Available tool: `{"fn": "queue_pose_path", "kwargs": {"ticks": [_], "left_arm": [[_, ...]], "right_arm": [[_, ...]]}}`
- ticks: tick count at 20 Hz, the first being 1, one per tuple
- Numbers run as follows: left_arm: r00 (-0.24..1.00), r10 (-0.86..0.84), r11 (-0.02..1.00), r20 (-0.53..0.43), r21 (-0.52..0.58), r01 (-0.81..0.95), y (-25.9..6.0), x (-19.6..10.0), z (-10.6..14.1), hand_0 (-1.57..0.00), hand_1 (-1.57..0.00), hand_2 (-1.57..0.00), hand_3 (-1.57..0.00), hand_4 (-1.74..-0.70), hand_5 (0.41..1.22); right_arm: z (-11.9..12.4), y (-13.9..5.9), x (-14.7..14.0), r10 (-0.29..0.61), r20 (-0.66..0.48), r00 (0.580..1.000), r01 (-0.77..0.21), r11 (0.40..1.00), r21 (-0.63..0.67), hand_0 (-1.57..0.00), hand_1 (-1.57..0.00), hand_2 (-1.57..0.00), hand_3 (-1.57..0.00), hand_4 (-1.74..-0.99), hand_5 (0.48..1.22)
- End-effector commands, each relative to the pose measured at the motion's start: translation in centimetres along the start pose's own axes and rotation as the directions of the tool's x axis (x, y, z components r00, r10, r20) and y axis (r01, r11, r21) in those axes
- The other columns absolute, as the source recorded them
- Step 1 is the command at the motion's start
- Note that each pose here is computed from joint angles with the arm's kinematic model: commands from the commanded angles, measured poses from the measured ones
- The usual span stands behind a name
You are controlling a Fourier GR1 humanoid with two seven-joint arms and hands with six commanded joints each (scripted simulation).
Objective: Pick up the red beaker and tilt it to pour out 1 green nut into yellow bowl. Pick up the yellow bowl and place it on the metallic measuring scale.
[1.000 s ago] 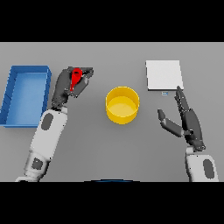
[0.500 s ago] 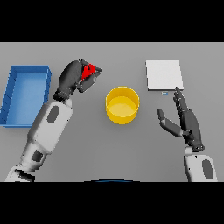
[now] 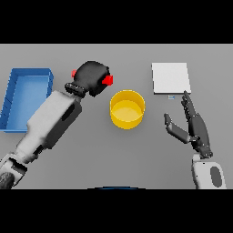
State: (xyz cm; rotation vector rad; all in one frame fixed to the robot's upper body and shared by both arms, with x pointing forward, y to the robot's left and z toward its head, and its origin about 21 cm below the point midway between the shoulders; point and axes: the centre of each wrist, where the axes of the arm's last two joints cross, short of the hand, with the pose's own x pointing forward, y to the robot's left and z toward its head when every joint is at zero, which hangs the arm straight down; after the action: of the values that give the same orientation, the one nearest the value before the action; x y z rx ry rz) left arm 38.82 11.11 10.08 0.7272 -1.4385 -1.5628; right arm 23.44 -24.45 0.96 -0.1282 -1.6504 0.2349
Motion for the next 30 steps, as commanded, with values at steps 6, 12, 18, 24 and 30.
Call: {"fn": "queue_pose_path", "kwargs": {"ticks": [6, 12, 18, 24, 30], "left_arm": [[0.950, -0.313, 0.935, 0.026, -0.167, 0.312, 1.8, 2.5, -1.8, -1.57, -1.57, -1.57, -1.33, -1.68, 1.216], [0.839, -0.535, 0.809, 0.103, -0.226, 0.543, 2.6, 5.0, -3.2, -1.57, -1.57, -1.57, -1.28, -1.71, 1.220], [0.694, -0.698, 0.665, 0.180, -0.199, 0.720, 2.5, 6.8, -3.9, -1.57, -1.57, -1.57, -1.49, -1.73, 1.221], [0.509, -0.827, 0.477, 0.239, -0.182, 0.860, 1.8, 8.5, -4.3, -1.57, -1.57, -1.57, -1.55, -1.74, 1.221], [0.395, -0.879, 0.357, 0.267, -0.180, 0.917, 1.7, 10.1, -4.9, -1.57, -1.57, -1.57, -1.57, -1.74, 1.221]], "right_arm": [[0.1, 0.1, -0.3, -0.069, -0.028, 0.997, 0.069, 0.998, -0.005, 0.00, 0.00, 0.00, 0.00, -1.283, 0.644], [-0.1, 0.2, -0.4, -0.100, -0.032, 0.994, 0.100, 0.995, -0.003, 0.00, 0.00, 0.00, 0.00, -1.296, 0.606], [-0.3, 0.1, -0.2, -0.069, -0.029, 0.997, 0.069, 0.998, -0.010, 0.00, 0.00, 0.00, 0.00, -1.299, 0.601], [-0.2, -0.1, -0.1, -0.070, -0.031, 0.997, 0.069, 0.997, -0.018, 0.00, 0.00, 0.00, 0.00, -1.285, 0.605], [-0.1, 0.0, -0.2, -0.046, -0.024, 0.999, 0.045, 0.999, -0.022, 0.00, 0.00, 0.00, 0.00, -1.282, 0.603]]}}
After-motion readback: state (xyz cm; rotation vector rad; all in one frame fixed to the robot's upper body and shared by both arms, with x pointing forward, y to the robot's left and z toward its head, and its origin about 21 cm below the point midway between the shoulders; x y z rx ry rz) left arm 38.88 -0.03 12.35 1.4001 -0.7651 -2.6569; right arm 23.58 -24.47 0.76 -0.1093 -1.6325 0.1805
